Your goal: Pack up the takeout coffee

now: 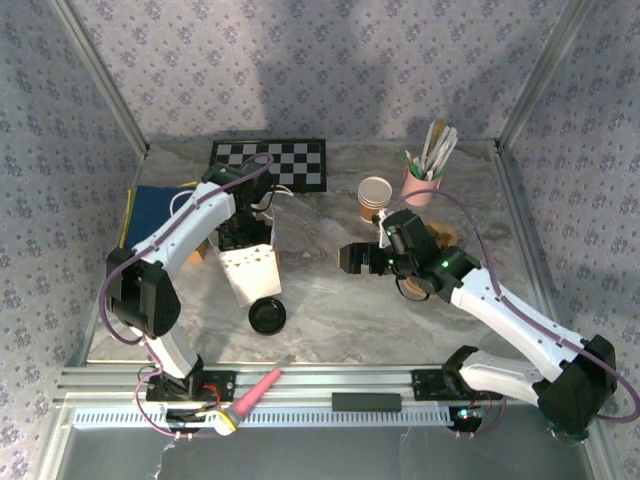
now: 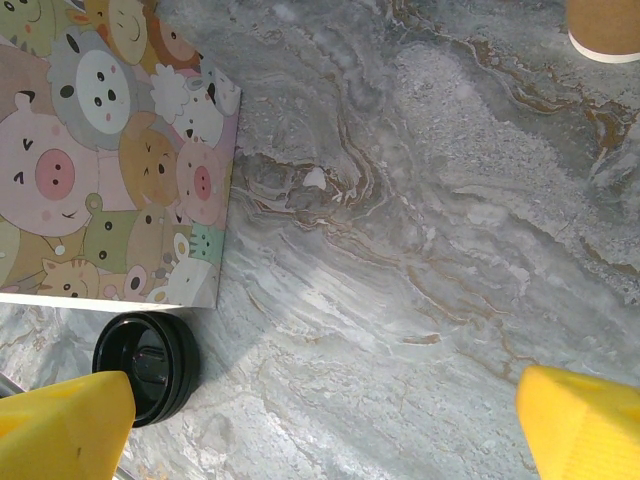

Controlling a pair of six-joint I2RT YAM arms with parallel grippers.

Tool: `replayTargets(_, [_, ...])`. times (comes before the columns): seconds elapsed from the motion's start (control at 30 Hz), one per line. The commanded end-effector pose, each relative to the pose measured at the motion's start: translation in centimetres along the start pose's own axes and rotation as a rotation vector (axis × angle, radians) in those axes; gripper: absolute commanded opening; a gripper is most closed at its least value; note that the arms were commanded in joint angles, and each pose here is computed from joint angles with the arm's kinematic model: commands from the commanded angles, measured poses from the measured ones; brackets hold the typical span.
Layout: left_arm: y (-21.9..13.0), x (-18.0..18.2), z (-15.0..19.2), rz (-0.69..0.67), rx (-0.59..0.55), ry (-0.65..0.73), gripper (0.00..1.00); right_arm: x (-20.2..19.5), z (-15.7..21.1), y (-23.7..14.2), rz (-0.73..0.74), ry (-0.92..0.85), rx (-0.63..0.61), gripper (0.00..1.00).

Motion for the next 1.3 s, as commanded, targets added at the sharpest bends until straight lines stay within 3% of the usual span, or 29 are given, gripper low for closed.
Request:
replayTargets(0.0, [-1.8, 0.4, 0.5, 0.004, -0.027, -0.013, 0.78, 0.3, -0.2, -0.7, 0.0, 0.005, -0.02, 1.0])
replayTargets(0.97, [-3.4, 0.5, 0.5, -0.002, -0.052, -0.015, 0.78, 0.4, -0.3, -0.6, -0.001, 0.0, -0.019, 1.0])
replayTargets(1.27, [-5.4, 0.9, 0.6, -0.001, -0.115, -0.031, 0.78, 0.5, -0.5, -0.7, 0.002, -0.004, -0.022, 1.0])
Point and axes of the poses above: each hand's point on the last joint's axis, 136 mm out from that joint toward the fingers, its own y axis out along the fingers, its own x axis along the line the jaws close on, z = x × y, the point moved 7 cm from there along -y, back along the fingers, and after that the axes turned 15 degrees about y, right-handed, at the moved point
